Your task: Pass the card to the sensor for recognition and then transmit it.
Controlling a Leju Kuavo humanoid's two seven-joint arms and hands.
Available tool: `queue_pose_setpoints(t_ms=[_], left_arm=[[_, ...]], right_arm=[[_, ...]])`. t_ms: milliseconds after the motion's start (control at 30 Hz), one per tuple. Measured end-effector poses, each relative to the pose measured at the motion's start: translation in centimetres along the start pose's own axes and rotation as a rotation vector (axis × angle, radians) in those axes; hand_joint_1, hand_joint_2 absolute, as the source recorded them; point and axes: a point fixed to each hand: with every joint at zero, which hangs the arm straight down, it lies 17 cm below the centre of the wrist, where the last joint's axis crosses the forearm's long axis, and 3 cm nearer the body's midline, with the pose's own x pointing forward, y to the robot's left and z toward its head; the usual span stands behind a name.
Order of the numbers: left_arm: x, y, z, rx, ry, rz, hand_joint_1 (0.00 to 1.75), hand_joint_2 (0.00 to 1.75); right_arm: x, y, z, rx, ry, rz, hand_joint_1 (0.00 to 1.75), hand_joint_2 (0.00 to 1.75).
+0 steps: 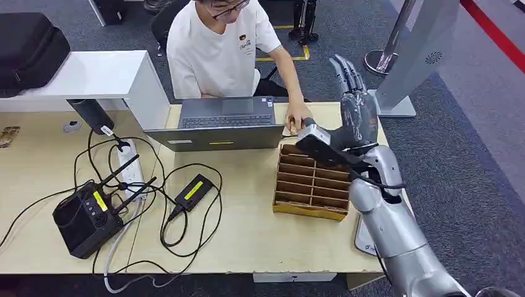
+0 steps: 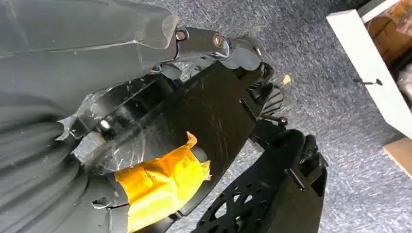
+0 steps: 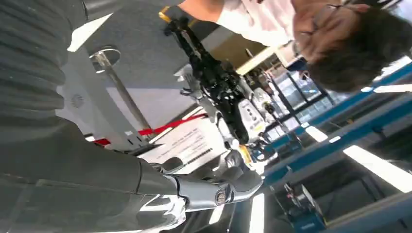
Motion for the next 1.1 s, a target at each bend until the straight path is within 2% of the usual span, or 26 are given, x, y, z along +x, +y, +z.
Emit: queue_pose_setpoints(t_ms=[233,500,833,1100], left_arm=[[-0.7,-0.3,0.8,0.005,-0.013,0.034,0.0,1.75],[-0.9,-0.4,1.7,0.018,-0.033,0.063,0.0,1.75],[-0.9,-0.3,2.4,0.031,-0.053,0.088,0.0,1.75],[-0.6,0.1,2.4,0.045,-0.061,0.101,0.0,1.75]], right_arm=[[1.2,-1.1,4.5,0.001,-0.049,-0.014,0.0,1.75],[1.5,-1.7,10.6,0.022,-0.061,0.043,0.0,1.75],[-0.3,-1.1,17.1,0.099,0.007,0.099,0.0,1.75],[-0.7,0.3,19.8,0.166,0.039,0.094,0.0,1.75]])
